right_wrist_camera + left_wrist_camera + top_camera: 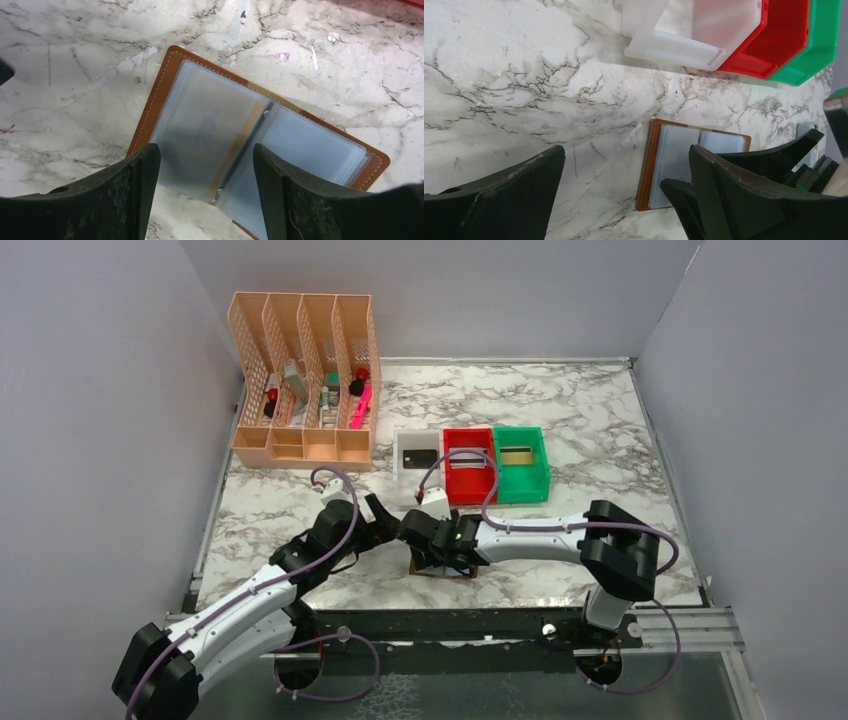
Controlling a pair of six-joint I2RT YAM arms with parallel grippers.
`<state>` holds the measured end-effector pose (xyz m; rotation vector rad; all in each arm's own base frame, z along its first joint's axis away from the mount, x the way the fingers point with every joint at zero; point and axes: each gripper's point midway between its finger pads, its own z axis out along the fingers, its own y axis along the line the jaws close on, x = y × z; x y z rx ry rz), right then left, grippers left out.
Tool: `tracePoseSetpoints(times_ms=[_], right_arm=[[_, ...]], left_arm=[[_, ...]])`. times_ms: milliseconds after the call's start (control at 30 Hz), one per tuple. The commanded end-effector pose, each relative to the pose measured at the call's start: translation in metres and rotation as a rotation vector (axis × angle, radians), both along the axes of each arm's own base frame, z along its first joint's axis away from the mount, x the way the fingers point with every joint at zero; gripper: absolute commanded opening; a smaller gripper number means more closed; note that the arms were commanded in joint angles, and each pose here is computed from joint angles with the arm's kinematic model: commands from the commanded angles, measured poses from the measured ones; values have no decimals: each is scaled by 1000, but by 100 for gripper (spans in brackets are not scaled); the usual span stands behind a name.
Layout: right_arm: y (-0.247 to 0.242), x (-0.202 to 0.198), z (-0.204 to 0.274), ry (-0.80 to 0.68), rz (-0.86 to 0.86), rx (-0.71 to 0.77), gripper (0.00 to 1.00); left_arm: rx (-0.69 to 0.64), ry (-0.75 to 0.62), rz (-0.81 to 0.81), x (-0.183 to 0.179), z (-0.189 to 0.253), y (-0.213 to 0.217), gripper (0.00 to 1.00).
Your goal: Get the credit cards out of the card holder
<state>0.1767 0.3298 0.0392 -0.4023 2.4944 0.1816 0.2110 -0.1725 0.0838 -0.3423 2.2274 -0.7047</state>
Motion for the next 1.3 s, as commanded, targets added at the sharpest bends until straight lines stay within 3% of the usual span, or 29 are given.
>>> tracePoseSetpoints(times_ms=[0, 233, 533, 800, 1033, 1267], right_arm=[[4, 6, -11, 22, -88, 1, 74], [-6, 0, -30, 61, -166, -21, 76], [-23, -5, -37, 53, -169, -30, 62], [-7, -4, -24, 108, -108, 152, 60], [-1, -3, -13, 145, -63, 353, 58], [-15, -4, -27, 188, -86, 391, 55]], left_arm=[[3, -14, -35, 1, 5, -4, 97], [-5, -21, -30, 0, 7, -3, 97], [-5, -8, -52, 1, 4, -8, 97], [-24, -5, -119, 2, 8, -23, 96], [-92, -52, -282, -1, 22, -53, 95], [-128, -46, -396, 1, 27, -78, 93]])
